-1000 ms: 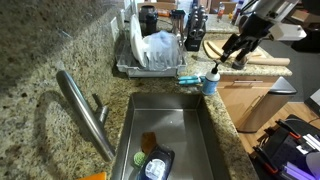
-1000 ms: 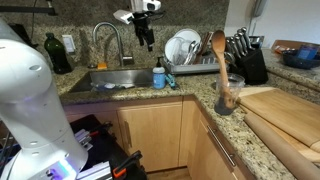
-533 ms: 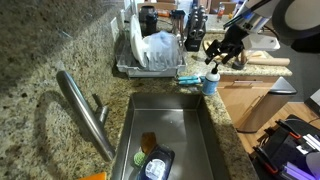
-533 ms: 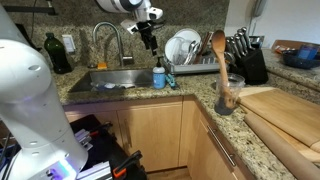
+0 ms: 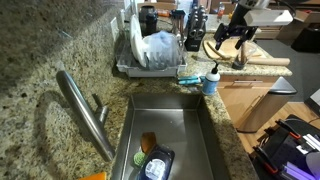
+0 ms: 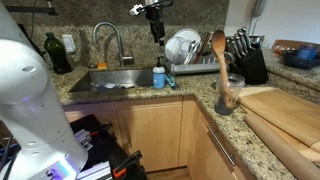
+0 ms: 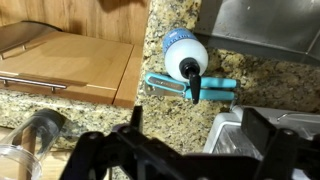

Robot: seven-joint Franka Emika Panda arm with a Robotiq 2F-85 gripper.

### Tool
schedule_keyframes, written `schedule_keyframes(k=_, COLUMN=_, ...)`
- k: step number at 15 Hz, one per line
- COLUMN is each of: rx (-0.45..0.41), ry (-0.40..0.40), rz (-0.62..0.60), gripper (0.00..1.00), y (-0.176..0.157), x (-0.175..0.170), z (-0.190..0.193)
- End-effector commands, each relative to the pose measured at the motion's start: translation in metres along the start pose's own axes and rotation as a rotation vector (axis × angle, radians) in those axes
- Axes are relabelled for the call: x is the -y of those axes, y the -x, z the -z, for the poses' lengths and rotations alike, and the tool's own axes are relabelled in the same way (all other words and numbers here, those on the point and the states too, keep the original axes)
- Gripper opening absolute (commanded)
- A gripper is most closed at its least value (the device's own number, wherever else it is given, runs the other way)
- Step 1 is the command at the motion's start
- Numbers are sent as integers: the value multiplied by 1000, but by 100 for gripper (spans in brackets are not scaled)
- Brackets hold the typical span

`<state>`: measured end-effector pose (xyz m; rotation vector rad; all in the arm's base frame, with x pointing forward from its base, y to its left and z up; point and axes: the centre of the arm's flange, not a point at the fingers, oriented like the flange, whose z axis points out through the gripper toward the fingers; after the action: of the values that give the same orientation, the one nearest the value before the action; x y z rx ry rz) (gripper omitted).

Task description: Move the soap bottle closer to the tap

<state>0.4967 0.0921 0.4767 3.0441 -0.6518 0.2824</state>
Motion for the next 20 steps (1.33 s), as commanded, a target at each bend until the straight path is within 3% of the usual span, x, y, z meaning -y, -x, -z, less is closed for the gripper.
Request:
schedule_keyframes(k=1, rx=2, ry=0, rz=-3, gripper=100, y=-2, x=1, z=0)
schedule_keyframes(k=3, rx=26, ry=-11, rz=-19, gripper=100, y=-12, x=2, z=-21)
schedule_keyframes(k=6, rx=57, ry=-109, rz=-38, gripper=100, y=-22, x=4, z=-53)
schedule_keyframes(k=7, rx=42, ry=-61, rz=-42, gripper=100, y=-13, x=3, z=-28)
schedule_keyframes(k=11, rx=57, ry=-81, rz=-53, gripper=100, y=-20, x=4, z=-53)
schedule_keyframes(k=14, rx=117, ry=6, rz=-135, gripper=100, y=-30, x=-6, z=-88)
schedule_keyframes(k=15, rx=85, ry=-36, rz=-97, gripper=100, y=-20, x=-2, z=-66)
schedule_keyframes(k=20, rx=103, ry=-45, rz=-100, gripper=100, y=-19, x=1, z=-68)
